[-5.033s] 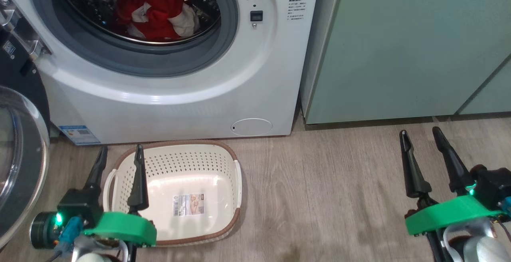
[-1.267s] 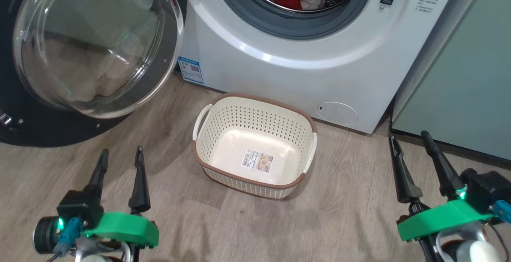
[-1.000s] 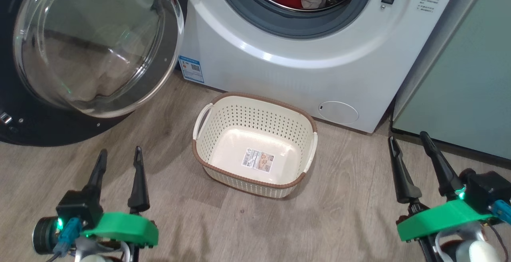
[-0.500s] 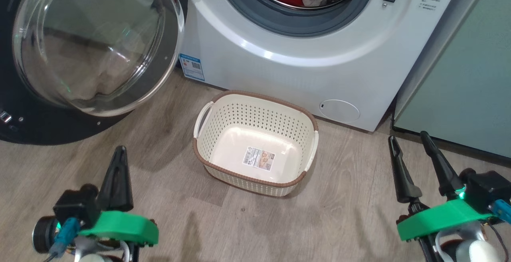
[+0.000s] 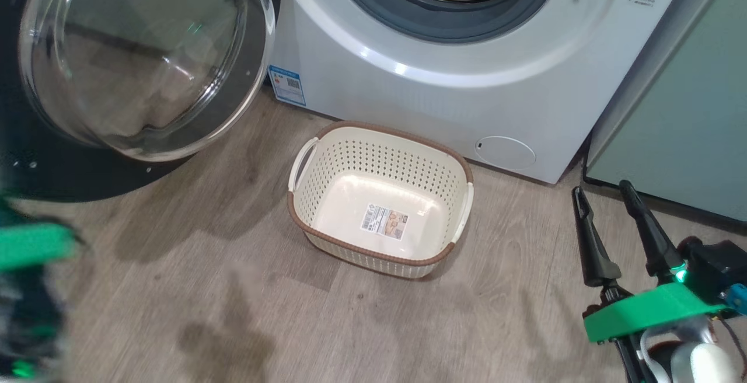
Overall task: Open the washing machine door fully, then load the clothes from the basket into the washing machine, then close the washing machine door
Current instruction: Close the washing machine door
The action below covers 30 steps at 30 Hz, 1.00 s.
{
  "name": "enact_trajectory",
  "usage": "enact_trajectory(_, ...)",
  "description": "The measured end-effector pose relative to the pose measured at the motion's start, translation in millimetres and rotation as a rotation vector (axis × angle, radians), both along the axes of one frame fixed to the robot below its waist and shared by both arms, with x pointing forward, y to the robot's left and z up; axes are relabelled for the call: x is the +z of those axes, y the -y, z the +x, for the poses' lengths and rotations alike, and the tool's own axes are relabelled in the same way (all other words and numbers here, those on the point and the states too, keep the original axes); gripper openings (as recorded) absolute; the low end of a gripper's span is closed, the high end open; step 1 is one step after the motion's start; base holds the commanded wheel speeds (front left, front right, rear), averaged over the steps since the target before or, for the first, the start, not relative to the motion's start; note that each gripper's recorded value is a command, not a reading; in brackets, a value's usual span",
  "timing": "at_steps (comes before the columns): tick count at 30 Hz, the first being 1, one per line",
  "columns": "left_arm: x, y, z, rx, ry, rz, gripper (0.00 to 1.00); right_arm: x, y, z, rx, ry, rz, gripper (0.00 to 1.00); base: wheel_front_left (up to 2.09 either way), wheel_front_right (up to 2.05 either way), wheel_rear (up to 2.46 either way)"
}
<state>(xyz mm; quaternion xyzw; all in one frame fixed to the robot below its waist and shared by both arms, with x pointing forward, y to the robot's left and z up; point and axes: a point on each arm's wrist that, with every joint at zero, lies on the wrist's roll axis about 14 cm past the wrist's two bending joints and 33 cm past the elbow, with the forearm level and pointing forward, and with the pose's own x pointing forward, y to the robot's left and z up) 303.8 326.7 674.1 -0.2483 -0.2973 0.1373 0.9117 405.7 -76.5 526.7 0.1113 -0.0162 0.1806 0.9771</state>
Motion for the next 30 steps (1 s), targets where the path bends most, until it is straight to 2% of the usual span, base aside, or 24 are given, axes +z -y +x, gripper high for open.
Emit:
enact_trajectory(4,45,-46,-8,-0.011,0.172,-0.112,0.00,-5,1,2,-0.002,-0.012,-0.002,1.00,0.00,0.00,0.00)
enact_trajectory(7,68,-89,-11,0.007,0.247,-0.195,0.00,-8,1,6,-0.003,-0.017,-0.004,1.00,0.00,0.00,0.00)
enact_trajectory(12,71,-147,-12,0.080,0.249,-0.304,0.00,-10,0,13,-0.005,-0.018,-0.006,1.00,0.00,0.00,0.00)
enact_trajectory(16,36,-193,-5,0.148,0.162,-0.460,0.00,-14,1,17,-0.008,-0.029,-0.004,1.00,0.00,0.00,0.00)
enact_trajectory(22,-36,-217,15,0.172,0.010,-0.701,0.00,-18,2,22,-0.011,-0.040,-0.014,1.00,0.00,0.00,0.00)
enact_trajectory(26,-79,-224,18,0.206,-0.086,-0.802,0.00,-22,4,23,-0.015,-0.051,-0.026,1.00,0.00,0.00,0.00)
enact_trajectory(30,-94,-223,24,0.189,-0.113,-0.840,0.00,-20,5,27,-0.019,-0.045,-0.028,1.00,0.00,0.00,0.00)
